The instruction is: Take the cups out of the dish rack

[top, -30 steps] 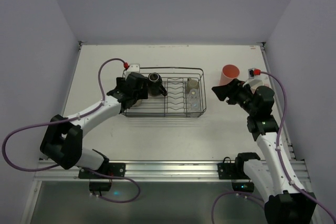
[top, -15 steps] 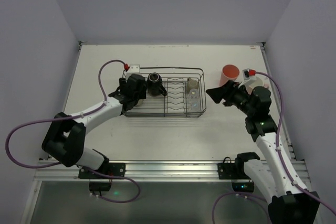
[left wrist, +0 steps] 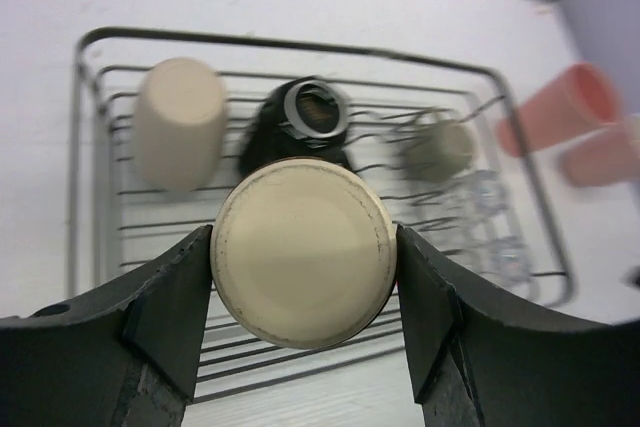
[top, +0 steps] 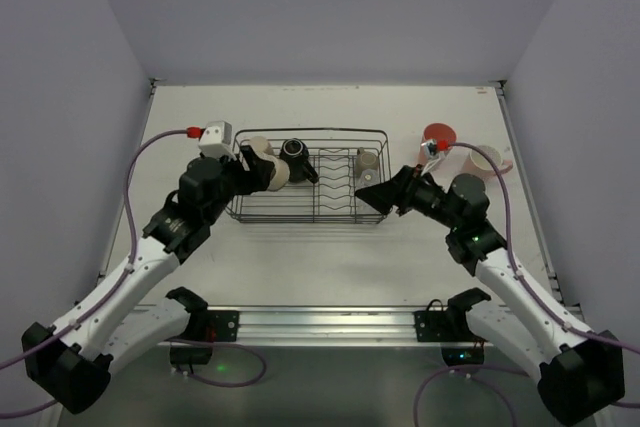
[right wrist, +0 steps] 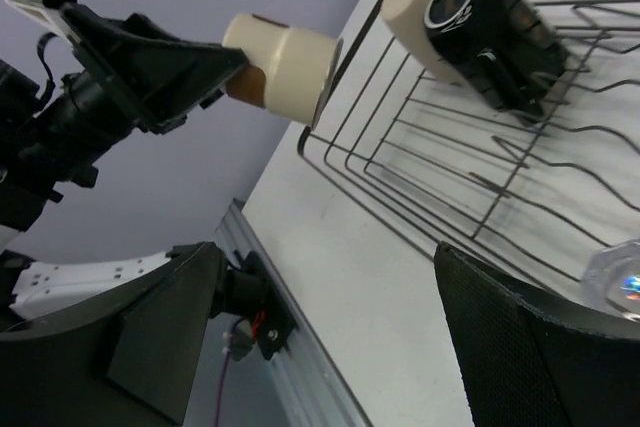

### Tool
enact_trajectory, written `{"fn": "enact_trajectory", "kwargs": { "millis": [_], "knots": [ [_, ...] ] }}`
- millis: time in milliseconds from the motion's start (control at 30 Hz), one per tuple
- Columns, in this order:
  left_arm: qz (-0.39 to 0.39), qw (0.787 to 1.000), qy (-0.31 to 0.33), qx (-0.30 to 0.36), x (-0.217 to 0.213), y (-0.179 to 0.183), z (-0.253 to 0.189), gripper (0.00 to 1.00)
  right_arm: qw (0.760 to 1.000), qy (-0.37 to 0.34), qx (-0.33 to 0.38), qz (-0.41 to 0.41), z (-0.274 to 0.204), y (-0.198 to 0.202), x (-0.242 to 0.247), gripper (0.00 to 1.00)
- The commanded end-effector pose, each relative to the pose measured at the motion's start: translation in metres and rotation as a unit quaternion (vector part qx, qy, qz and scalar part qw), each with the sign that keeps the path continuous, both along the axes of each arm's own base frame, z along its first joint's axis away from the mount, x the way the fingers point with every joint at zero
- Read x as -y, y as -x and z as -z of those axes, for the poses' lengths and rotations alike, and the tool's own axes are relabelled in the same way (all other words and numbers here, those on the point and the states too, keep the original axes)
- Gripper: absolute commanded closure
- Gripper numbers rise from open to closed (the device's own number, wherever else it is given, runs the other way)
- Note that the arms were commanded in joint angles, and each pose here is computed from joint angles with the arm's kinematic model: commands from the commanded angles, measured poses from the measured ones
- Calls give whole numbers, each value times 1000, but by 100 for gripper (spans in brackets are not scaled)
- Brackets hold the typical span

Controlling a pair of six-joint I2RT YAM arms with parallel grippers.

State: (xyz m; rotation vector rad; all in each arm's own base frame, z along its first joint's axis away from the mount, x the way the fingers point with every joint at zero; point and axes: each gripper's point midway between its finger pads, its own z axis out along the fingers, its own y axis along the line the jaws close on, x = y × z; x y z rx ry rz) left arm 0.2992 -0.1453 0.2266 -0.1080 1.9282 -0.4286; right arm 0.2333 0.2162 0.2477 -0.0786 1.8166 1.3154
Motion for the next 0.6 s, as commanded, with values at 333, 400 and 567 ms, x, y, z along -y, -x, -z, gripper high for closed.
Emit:
{"fn": "enact_trajectory", "kwargs": {
  "millis": [333, 400, 567],
  "knots": [
    [288, 907, 297, 73, 96, 75, -91, 78, 987, -110, 44, -109, -46, 18, -74, 13],
    [309, 893, 318, 80, 99, 82, -97, 77, 986, -114, 42, -118, -50, 16, -83, 16],
    [319, 886, 330, 69, 104, 85, -88, 76, 978, -142, 51, -143, -66, 16, -98, 34]
  ]
}}
